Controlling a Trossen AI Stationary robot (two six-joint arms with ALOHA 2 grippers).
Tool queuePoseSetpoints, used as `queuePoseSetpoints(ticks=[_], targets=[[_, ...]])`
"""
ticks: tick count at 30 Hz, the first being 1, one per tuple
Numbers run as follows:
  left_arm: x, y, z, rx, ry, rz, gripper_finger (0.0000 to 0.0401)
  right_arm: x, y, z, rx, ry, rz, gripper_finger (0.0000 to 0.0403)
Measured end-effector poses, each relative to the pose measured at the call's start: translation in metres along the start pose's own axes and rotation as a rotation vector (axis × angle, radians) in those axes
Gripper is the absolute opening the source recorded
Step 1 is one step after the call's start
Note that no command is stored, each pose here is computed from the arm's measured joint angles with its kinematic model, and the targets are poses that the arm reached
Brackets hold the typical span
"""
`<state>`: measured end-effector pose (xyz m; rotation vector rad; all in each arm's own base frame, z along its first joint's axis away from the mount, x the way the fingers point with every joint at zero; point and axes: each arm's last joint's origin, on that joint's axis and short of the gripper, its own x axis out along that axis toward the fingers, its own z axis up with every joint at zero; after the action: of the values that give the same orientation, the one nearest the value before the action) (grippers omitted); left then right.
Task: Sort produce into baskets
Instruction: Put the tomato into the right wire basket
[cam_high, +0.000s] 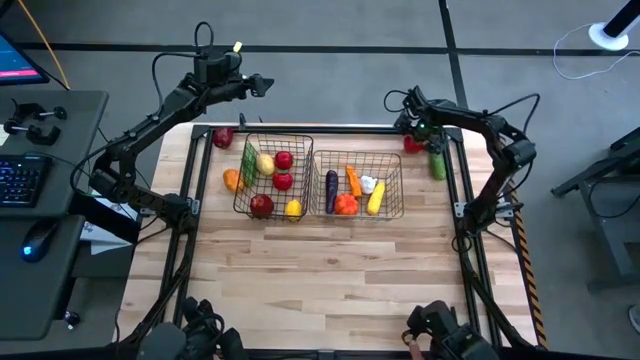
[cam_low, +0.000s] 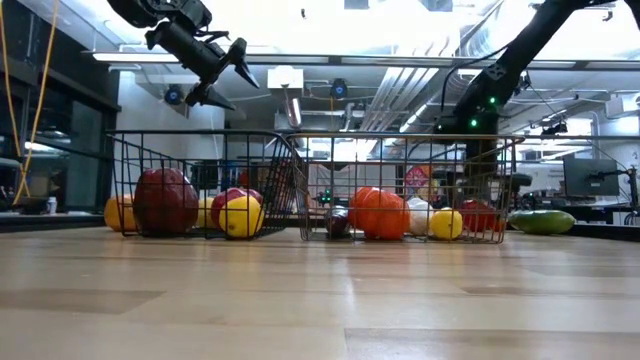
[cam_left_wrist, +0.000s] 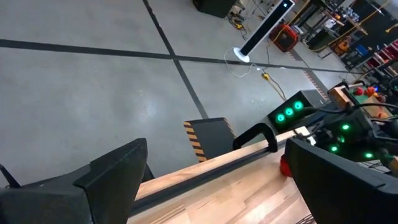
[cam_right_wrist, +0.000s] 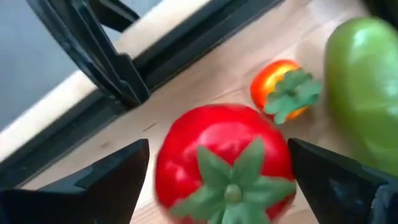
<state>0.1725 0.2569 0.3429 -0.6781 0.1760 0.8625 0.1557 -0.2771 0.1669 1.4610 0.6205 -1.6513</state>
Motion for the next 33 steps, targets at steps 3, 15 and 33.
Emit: queuePoseSetpoints(ticks=[3,15,33], targets=[[0.0,-0.001,-0.001,0.002,0.002,-0.003,0.0369,0.008,0.001,-0.002,0.01,0.014,-0.02,0.0371],[0.0,-0.002,-0.001,0.003,0.004,-0.004,0.0369,0.005,0.001,-0.002,-0.053,-0.011,-0.034,0.0295],[0.0,-0.002,-0.001,0.003,0.004,-0.004,0.0369,-0.147,0.006,-0.098,-0.804,0.142,0.727,0.0282]])
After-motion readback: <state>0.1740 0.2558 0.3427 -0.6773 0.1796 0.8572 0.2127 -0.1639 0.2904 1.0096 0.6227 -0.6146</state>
